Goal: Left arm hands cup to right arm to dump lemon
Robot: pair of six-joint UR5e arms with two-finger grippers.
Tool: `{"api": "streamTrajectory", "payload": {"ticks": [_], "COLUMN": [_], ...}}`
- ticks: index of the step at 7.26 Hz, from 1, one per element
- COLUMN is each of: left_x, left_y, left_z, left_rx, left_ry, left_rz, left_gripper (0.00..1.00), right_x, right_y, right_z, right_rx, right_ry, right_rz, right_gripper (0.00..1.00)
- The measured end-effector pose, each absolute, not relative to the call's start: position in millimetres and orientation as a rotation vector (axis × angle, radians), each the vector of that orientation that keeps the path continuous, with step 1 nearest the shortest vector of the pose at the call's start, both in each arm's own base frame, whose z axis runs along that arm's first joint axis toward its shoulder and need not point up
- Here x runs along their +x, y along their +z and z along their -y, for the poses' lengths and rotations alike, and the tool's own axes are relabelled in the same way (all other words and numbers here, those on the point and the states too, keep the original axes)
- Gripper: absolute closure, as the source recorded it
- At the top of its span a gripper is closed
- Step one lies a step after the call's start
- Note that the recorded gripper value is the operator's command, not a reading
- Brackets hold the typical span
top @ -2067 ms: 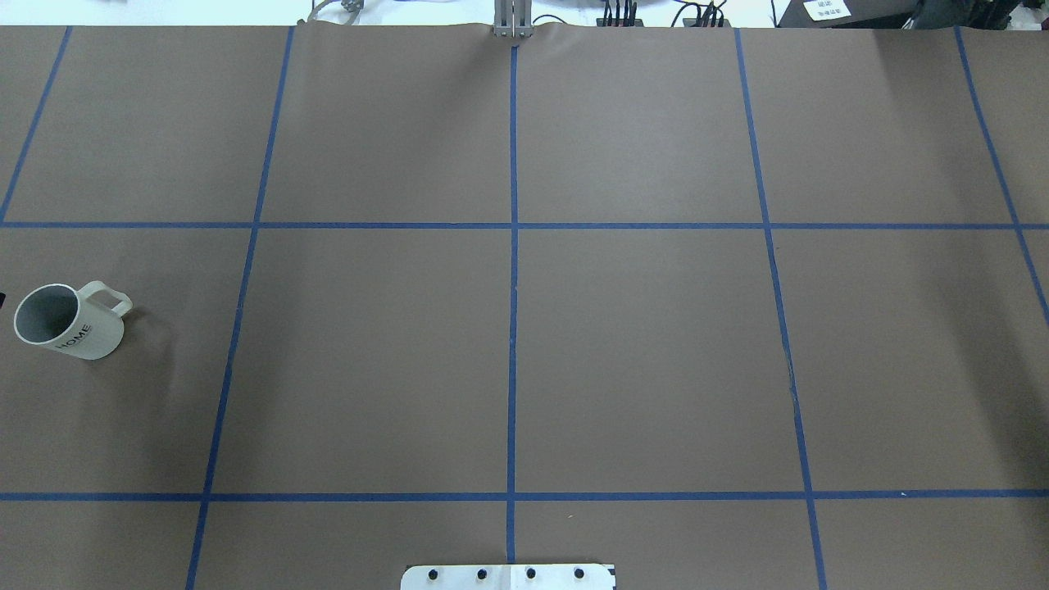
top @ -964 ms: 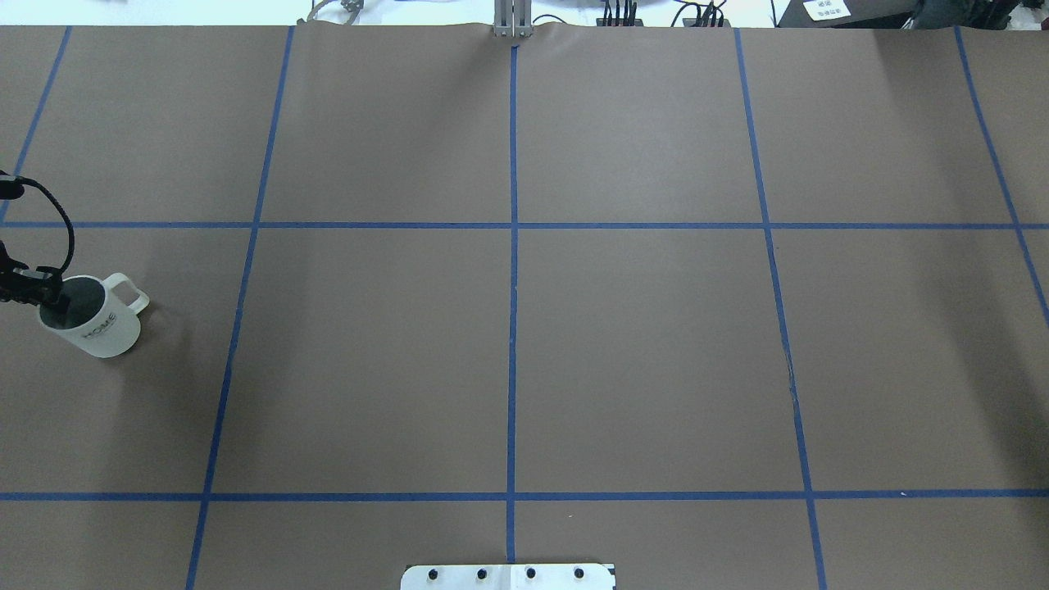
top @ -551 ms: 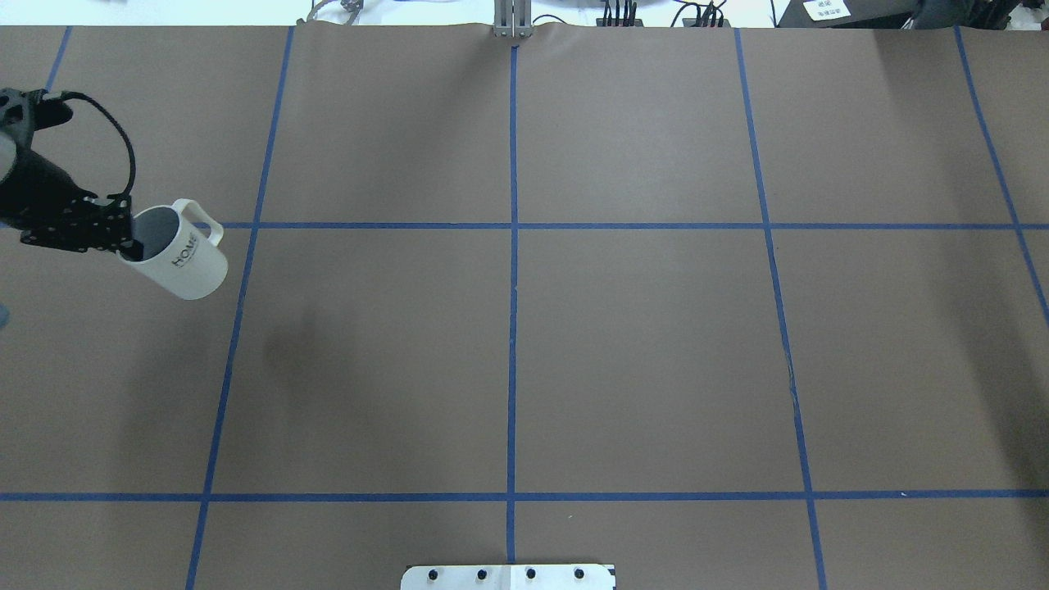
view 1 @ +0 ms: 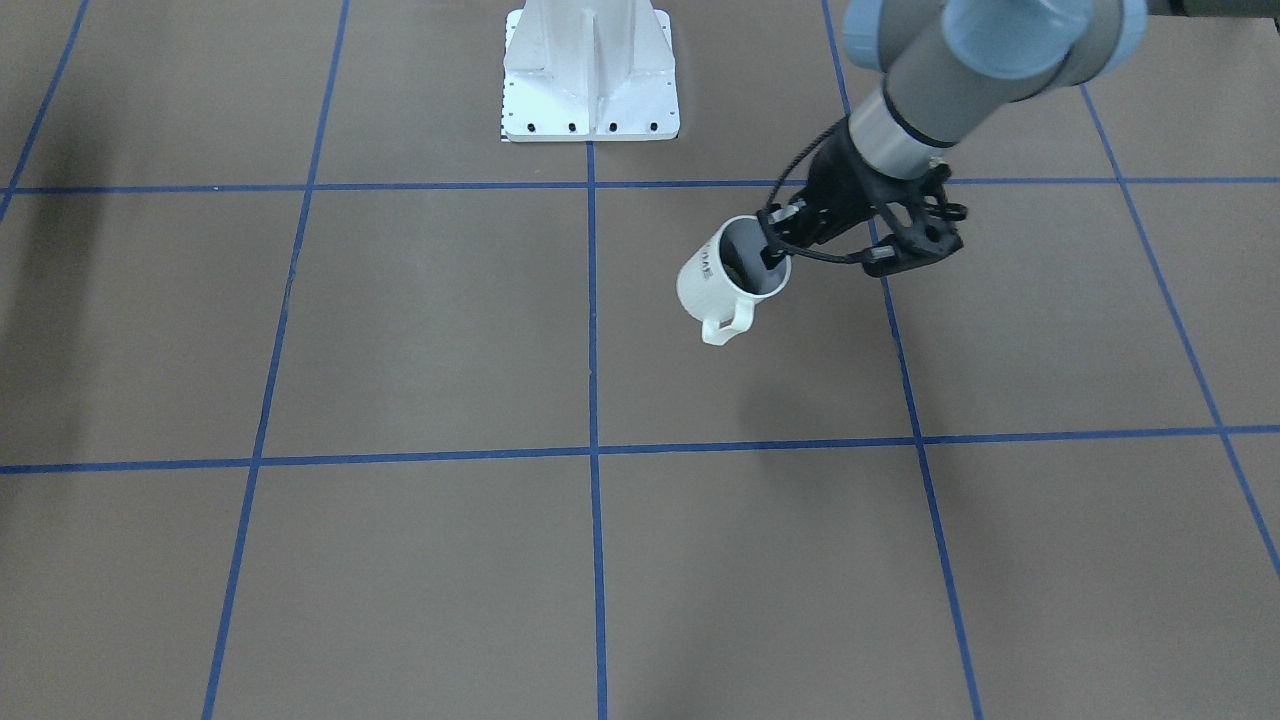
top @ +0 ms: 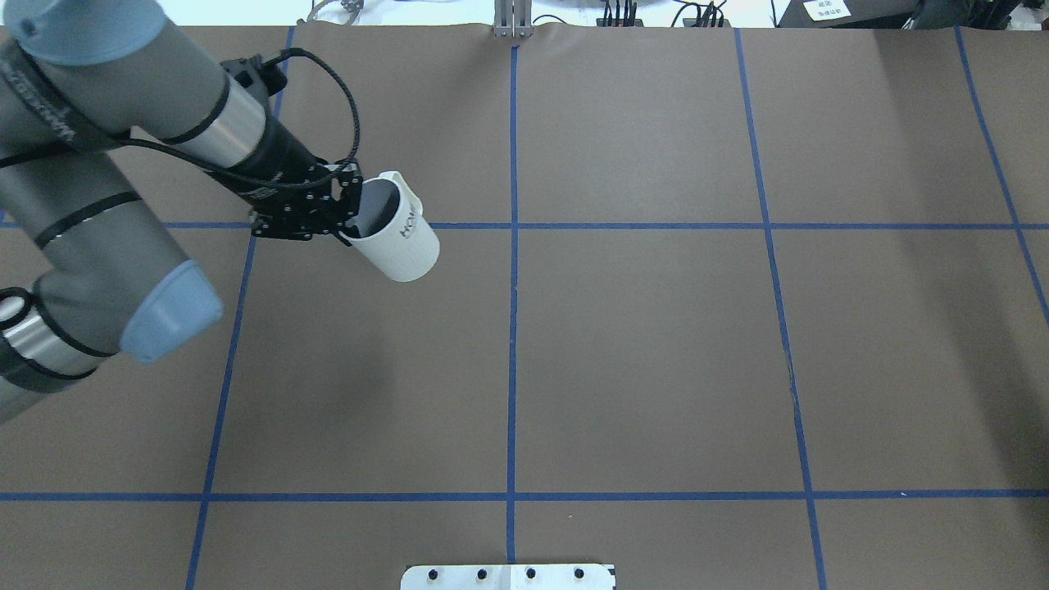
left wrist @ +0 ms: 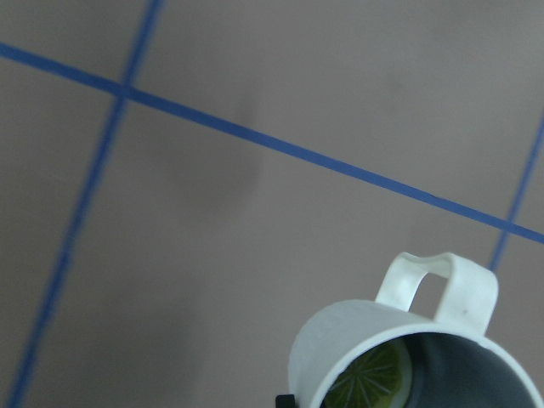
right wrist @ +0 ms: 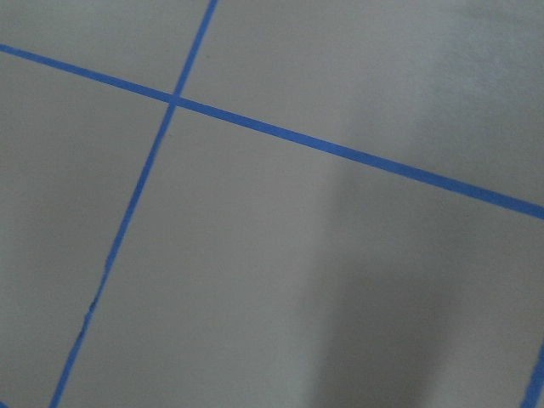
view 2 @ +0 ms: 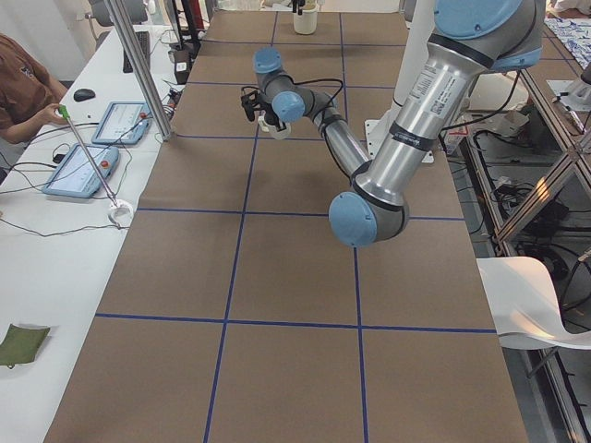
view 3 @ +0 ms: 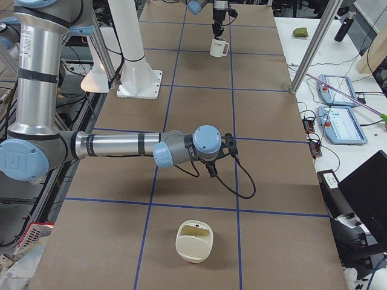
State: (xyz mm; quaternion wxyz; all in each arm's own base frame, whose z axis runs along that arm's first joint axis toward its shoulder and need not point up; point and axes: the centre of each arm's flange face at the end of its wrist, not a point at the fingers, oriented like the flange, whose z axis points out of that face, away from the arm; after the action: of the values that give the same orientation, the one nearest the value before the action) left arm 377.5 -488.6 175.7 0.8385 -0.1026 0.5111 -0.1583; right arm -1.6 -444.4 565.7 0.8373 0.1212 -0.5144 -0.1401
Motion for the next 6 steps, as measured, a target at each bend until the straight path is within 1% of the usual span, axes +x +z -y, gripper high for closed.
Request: {"api": "streamTrajectory", "payload": {"ticks": [2, 4, 5, 6], "left_x": [447.6, 492.1, 509.5, 523.9], "left_y": [93.4, 54.1, 41.5, 30.8], "left_z": [490.6, 505.5, 516.9, 527.8], "left_rx": [-0.243, -0.264, -0.271, -0.284], "left_ry": [-0.391, -0.432, -0.452, -0.477], "left_rz": [-1.037, -0.992, -0.968, -0.946], "left_gripper": [1.00, 1.00, 1.00, 1.00], "right_x": [-20.8, -42.1, -60.3, -86.7], "right_y": [517.8, 457.5, 420.6, 381.4], "right_z": [469.8, 497.3, 512.2, 521.0], "right_rx": [0.323, 0.388, 0.398, 0.413], "right_ry": [-0.379, -0.423, -0.402, -0.387], "right_rz": [1.114, 1.112, 1.103, 1.085], "right_gripper": [0.01, 0.06, 0.05, 0.02]}}
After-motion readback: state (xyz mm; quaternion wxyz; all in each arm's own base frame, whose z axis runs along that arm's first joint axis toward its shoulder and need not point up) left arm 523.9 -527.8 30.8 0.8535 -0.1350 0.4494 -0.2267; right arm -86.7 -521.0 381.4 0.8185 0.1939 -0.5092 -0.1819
